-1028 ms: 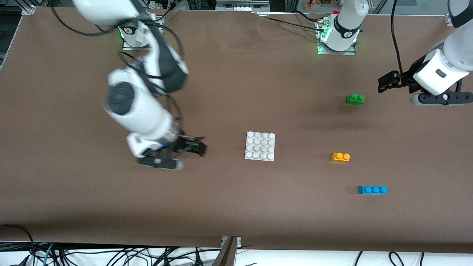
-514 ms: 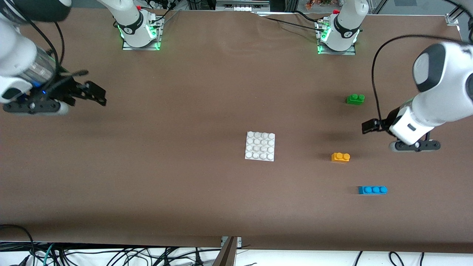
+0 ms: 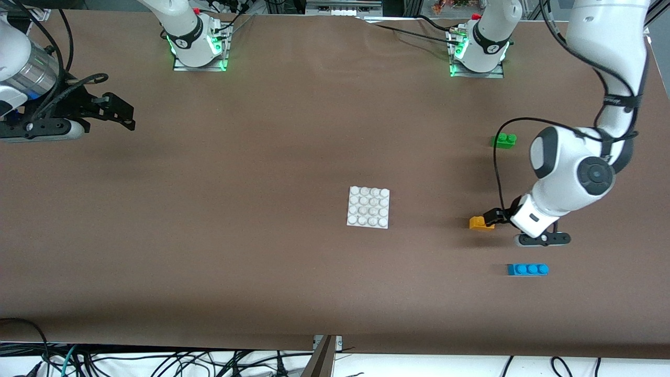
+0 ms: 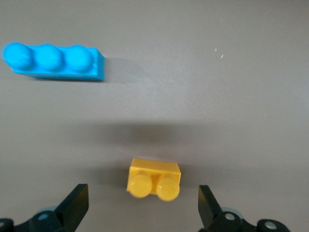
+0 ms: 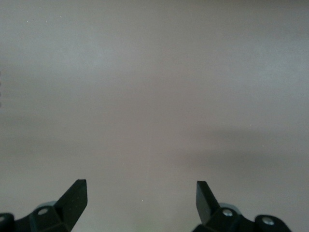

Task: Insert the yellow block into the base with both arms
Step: 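Move the left gripper down over the yellow block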

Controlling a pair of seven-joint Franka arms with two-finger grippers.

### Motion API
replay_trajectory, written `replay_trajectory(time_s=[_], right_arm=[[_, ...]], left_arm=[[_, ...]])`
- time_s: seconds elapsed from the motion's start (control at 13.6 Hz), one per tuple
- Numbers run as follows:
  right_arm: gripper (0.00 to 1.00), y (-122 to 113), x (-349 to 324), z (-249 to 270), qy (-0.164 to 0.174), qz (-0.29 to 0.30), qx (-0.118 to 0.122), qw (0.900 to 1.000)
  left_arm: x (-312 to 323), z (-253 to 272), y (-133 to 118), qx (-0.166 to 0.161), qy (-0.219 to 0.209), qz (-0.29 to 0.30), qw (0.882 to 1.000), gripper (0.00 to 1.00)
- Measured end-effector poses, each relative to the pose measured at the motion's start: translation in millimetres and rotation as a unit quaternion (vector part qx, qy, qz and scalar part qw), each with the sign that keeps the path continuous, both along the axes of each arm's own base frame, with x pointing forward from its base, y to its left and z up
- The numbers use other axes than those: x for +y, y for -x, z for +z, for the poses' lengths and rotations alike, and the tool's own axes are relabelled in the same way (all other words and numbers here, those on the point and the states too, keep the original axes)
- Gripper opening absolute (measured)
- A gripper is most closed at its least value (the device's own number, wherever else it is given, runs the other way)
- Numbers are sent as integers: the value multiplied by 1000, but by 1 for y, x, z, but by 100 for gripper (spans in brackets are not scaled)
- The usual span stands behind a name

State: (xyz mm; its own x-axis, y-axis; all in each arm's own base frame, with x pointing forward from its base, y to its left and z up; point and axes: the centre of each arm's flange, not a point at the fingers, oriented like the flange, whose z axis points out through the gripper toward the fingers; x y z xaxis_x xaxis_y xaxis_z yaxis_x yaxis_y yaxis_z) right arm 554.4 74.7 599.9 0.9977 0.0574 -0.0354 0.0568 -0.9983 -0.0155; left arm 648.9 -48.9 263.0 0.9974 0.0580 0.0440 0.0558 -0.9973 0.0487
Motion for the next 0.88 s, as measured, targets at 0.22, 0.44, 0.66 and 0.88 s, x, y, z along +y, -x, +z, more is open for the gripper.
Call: replay_trajectory(time_s=[0.22, 0.44, 0.66, 0.88], right_arm=[[100, 0, 0, 0, 0, 0, 0, 1000], [100, 0, 0, 0, 0, 0, 0, 1000], [100, 0, 0, 0, 0, 0, 0, 1000], [100, 0, 0, 0, 0, 0, 0, 1000]], left_arm=[[-23, -43, 20, 3, 1, -18, 1000, 100], [-35, -52, 22, -12, -18, -52, 998, 100], [-33, -54, 21, -17, -36, -71, 997, 100], [-32, -55, 21, -17, -37, -72, 997, 100]])
